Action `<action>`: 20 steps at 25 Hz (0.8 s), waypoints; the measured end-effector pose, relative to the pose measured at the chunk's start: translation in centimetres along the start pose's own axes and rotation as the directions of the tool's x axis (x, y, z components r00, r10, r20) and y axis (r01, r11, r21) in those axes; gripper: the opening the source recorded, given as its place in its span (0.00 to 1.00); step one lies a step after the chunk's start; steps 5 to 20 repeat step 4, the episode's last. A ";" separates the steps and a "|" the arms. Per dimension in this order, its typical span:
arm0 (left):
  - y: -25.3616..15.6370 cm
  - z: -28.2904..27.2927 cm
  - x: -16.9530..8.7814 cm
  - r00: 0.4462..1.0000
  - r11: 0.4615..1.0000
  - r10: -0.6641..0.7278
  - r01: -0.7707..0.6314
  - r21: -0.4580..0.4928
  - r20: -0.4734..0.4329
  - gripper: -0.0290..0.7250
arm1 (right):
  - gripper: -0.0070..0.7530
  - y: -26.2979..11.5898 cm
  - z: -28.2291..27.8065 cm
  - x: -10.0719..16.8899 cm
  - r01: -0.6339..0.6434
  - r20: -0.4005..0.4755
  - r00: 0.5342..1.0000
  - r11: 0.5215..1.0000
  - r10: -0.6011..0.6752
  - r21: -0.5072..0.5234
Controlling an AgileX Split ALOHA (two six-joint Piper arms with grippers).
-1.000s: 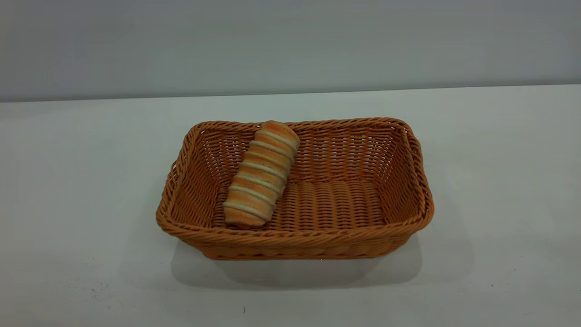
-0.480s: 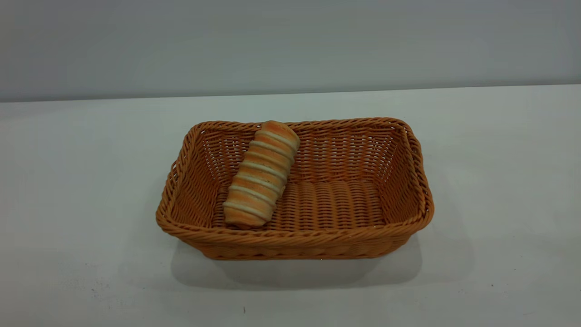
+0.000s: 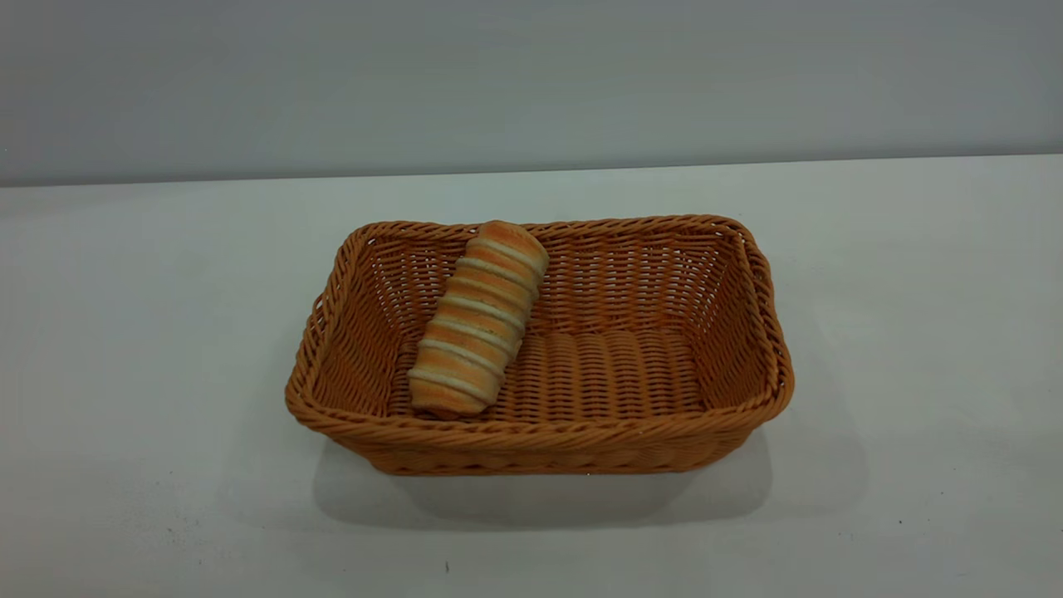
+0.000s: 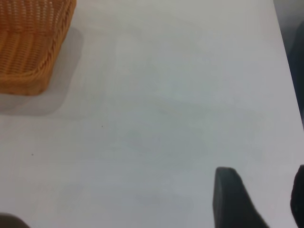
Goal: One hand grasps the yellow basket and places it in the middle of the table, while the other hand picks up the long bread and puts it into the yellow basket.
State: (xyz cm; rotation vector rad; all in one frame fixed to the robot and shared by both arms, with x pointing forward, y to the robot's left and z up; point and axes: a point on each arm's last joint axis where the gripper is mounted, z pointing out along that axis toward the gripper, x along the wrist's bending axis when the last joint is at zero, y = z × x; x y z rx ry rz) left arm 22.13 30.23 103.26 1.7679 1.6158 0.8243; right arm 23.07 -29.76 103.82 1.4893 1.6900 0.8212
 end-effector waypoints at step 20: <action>0.0 0.0 0.0 1.000 1.000 0.000 0.000 0.000 0.000 0.35 | 0.46 0.0 0.0 0.0 0.000 0.000 1.000 1.000 0.000 0.000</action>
